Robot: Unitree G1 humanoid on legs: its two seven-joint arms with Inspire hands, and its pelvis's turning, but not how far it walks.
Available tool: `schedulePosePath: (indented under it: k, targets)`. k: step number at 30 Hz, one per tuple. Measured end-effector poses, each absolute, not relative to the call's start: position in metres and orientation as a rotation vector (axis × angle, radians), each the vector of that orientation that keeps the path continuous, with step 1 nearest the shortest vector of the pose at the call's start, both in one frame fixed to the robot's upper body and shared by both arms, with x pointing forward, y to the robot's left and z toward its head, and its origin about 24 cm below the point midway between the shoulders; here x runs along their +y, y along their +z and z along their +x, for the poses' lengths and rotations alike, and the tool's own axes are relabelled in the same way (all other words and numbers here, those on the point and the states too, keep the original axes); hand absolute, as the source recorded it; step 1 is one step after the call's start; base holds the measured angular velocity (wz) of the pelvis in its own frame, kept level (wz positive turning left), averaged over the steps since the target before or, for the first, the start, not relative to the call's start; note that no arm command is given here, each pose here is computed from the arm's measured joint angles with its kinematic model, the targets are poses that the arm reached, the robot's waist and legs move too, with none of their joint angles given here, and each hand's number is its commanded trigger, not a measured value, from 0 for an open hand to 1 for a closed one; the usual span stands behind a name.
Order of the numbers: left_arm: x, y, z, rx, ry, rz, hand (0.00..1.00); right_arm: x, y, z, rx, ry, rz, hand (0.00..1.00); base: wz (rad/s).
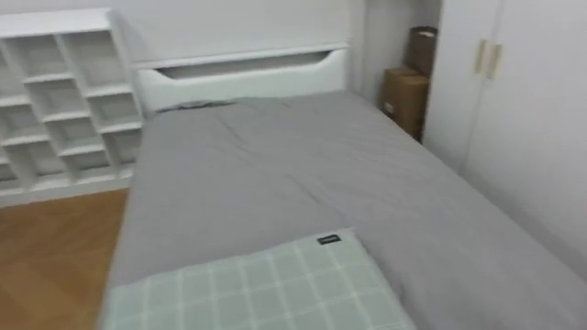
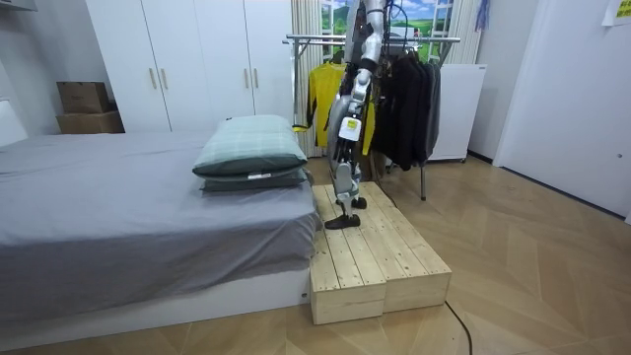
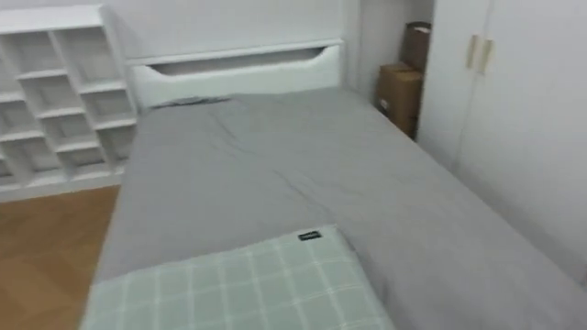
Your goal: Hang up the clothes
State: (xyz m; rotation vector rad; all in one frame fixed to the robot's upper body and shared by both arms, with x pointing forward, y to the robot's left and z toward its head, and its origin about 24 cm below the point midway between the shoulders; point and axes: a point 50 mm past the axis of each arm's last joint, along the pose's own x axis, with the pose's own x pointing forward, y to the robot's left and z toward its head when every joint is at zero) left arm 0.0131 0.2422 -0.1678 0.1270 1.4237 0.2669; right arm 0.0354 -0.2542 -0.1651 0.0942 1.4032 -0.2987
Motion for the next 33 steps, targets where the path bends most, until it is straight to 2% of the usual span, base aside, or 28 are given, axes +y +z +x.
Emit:
schedulePosePath:
  k: [6, 13, 20, 26, 33]
  targets:
    - [0.253, -0.166, -0.001, 1.46, 0.287, 0.158, 0.0, -0.238, -0.17, 0.036, 1.412, -0.287, 0.103, 0.0, 0.7]
    - [0.249, -0.167, -0.023, 1.551, 0.306, 0.153, 0.0, -0.238, -0.169, 0.046, 1.4, -0.253, 0.06, 0.0, 0.16]
    - [0.251, -0.166, 0.001, 1.477, 0.304, 0.184, 0.0, -0.235, -0.169, 0.049, 1.4, -0.188, -0.002, 0.0, 0.14]
    - [0.249, -0.165, 0.031, 1.391, 0.293, 0.18, 0.0, -0.238, -0.17, 0.032, 1.414, -0.25, 0.069, 0.0, 0.36]
    - [0.246, -0.166, 0.034, 1.375, 0.282, 0.176, 0.0, -0.242, -0.169, 0.027, 1.417, -0.296, 0.115, 0.0, -0.02]
